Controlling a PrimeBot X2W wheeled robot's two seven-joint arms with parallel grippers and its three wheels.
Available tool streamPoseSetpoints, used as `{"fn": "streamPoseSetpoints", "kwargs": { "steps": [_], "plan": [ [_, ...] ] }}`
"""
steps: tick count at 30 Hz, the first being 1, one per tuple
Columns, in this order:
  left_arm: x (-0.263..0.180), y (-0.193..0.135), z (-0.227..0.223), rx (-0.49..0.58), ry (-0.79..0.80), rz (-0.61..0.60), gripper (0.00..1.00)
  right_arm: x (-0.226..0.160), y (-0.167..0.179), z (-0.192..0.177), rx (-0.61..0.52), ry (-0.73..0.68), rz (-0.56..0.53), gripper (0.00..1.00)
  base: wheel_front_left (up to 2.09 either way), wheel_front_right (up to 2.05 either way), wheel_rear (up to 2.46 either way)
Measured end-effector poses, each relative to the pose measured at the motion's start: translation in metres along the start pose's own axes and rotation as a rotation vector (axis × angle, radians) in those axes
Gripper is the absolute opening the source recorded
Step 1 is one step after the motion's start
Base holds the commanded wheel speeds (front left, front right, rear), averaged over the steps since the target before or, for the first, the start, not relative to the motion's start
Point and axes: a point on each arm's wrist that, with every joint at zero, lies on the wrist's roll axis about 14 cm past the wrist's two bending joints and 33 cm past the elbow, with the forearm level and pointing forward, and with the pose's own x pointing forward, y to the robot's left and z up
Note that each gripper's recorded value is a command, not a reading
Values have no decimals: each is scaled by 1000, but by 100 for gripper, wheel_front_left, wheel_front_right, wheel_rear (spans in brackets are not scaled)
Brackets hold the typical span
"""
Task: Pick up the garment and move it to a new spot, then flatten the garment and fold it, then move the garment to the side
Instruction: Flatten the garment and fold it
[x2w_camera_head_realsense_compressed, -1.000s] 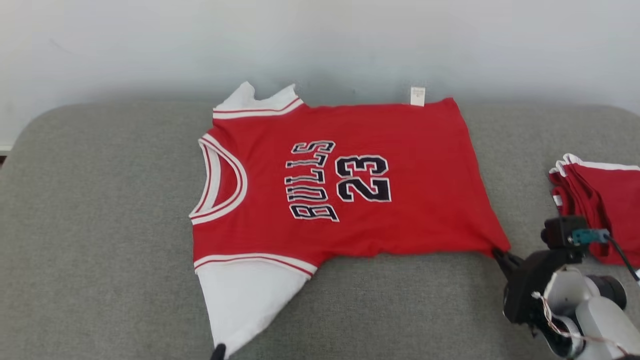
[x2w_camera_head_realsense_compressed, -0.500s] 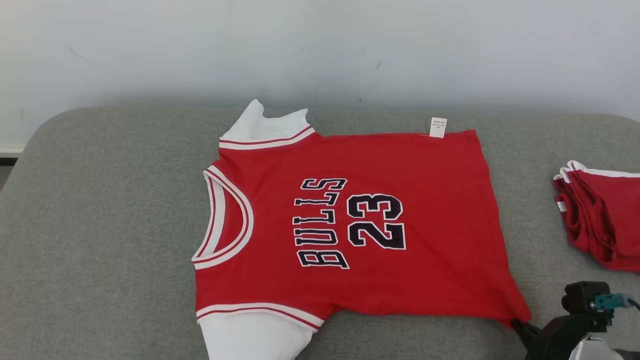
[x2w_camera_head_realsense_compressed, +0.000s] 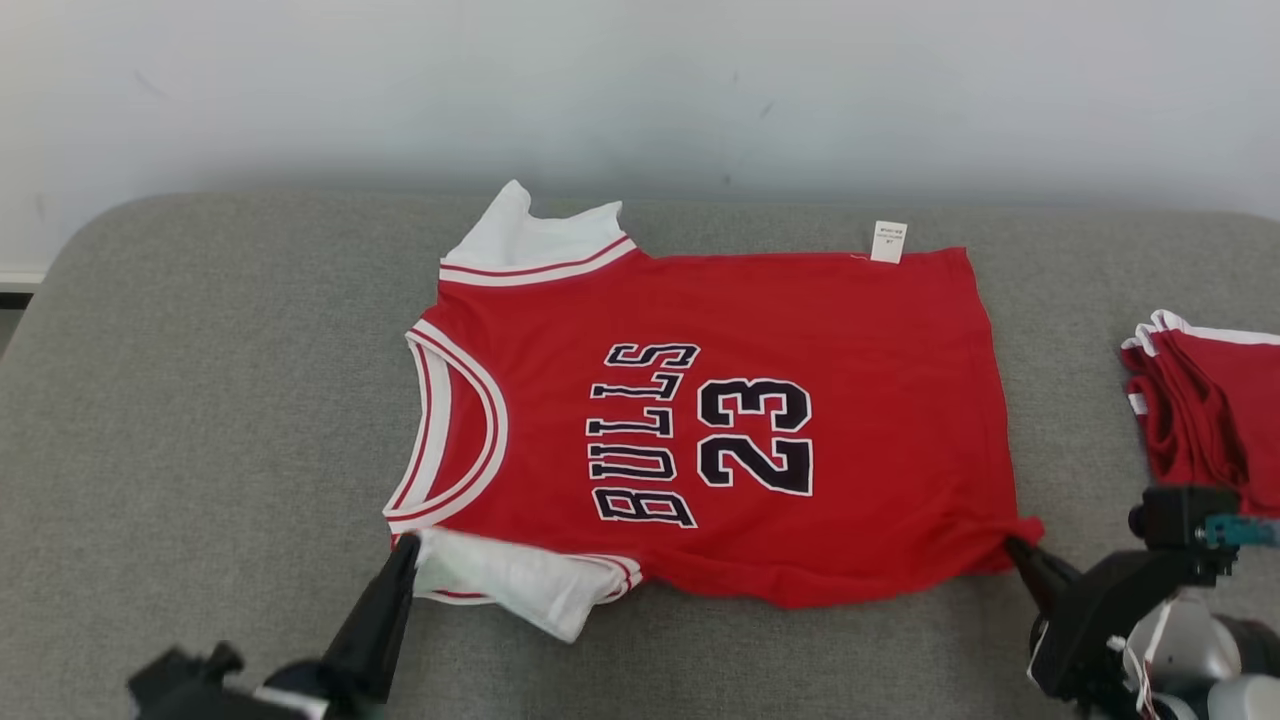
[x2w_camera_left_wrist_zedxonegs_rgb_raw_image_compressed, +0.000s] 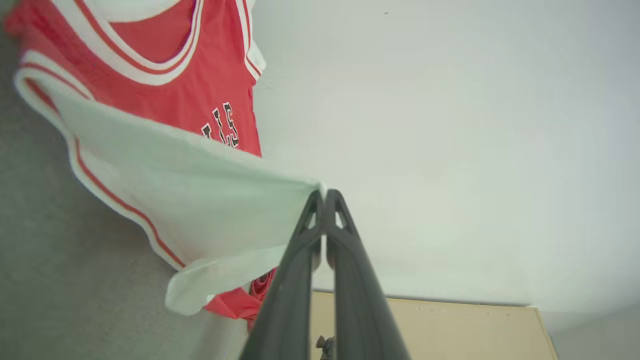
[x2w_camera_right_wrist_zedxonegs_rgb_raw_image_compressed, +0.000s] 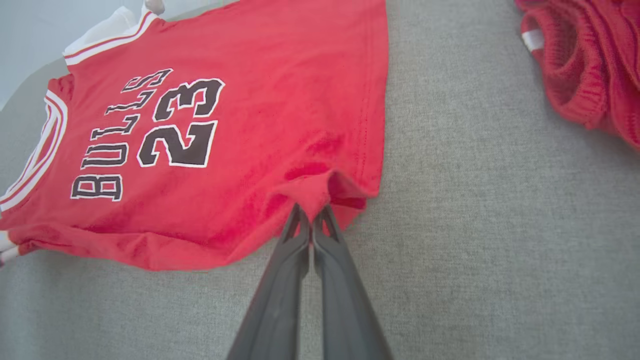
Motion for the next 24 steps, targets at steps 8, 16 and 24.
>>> {"fn": "streamPoseSetpoints", "kwargs": {
  "steps": [8, 16, 24],
  "plan": [
    [70, 9, -3, 213, -34, 52, 0, 30, 0, 29, -54, -39, -6, 0, 0, 0, 0],
    [106, 13, 11, 273, -110, 55, 0, 48, -8, 28, -56, -30, -25, 0, 0, 0, 0],
    [118, 12, 29, 345, -174, 43, 0, 52, -18, 37, -29, -81, -56, 0, 0, 0, 0]
  ]
}}
